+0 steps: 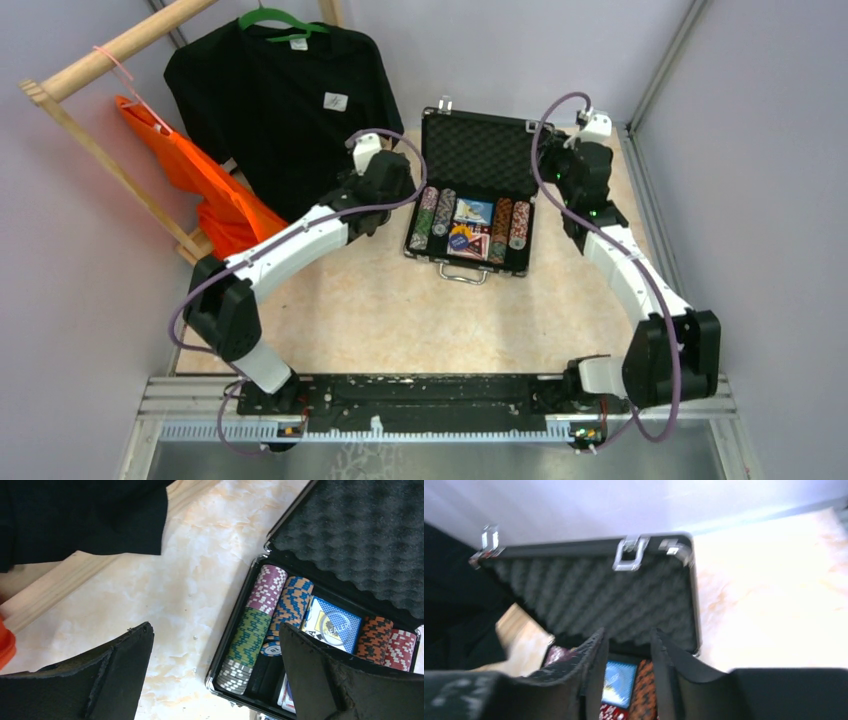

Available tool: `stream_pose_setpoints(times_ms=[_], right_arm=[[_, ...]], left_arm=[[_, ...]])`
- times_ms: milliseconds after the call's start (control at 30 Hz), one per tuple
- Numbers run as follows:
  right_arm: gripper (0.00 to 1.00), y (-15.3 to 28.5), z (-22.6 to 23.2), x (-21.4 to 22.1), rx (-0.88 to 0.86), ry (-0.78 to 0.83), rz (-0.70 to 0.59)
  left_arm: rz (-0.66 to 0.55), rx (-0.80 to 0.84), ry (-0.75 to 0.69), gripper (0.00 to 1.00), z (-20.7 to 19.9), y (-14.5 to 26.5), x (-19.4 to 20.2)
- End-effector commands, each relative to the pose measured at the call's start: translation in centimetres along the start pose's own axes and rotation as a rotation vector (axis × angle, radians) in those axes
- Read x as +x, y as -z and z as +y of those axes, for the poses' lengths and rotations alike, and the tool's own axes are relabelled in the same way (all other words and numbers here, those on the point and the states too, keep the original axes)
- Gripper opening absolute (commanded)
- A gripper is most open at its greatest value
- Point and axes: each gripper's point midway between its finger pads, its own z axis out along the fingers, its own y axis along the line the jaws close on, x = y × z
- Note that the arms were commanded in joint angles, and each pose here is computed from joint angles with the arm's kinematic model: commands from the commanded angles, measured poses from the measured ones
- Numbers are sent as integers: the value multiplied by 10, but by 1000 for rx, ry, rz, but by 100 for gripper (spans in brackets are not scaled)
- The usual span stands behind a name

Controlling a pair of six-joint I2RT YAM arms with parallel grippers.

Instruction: Pack up texas hold em set

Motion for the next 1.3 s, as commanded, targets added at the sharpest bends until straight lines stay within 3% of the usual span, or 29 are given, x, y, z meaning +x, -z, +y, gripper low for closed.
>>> stream_pose_setpoints(times_ms=[0,200,500,933,1200,1267], right_arm=[[41,-28,-16,-36,54,116,-65],[40,-56,-16,-30,53,149,-22],[30,-79,-25,-32,95,184,-18],[30,-93,-40,-36,183,221,-2],[1,-98,-40,-23,172,213,33],[0,-93,-37,-23,156,207,32]], left_arm=[[5,23,5,99,12,14,-11],[1,2,-13,99,30,21,-8],[31,-14,-32,99,36,13,1],[26,27,-30,99,30,24,-14],[43,18,-37,99,32,22,-7],[50,20,-35,99,32,21,-5]])
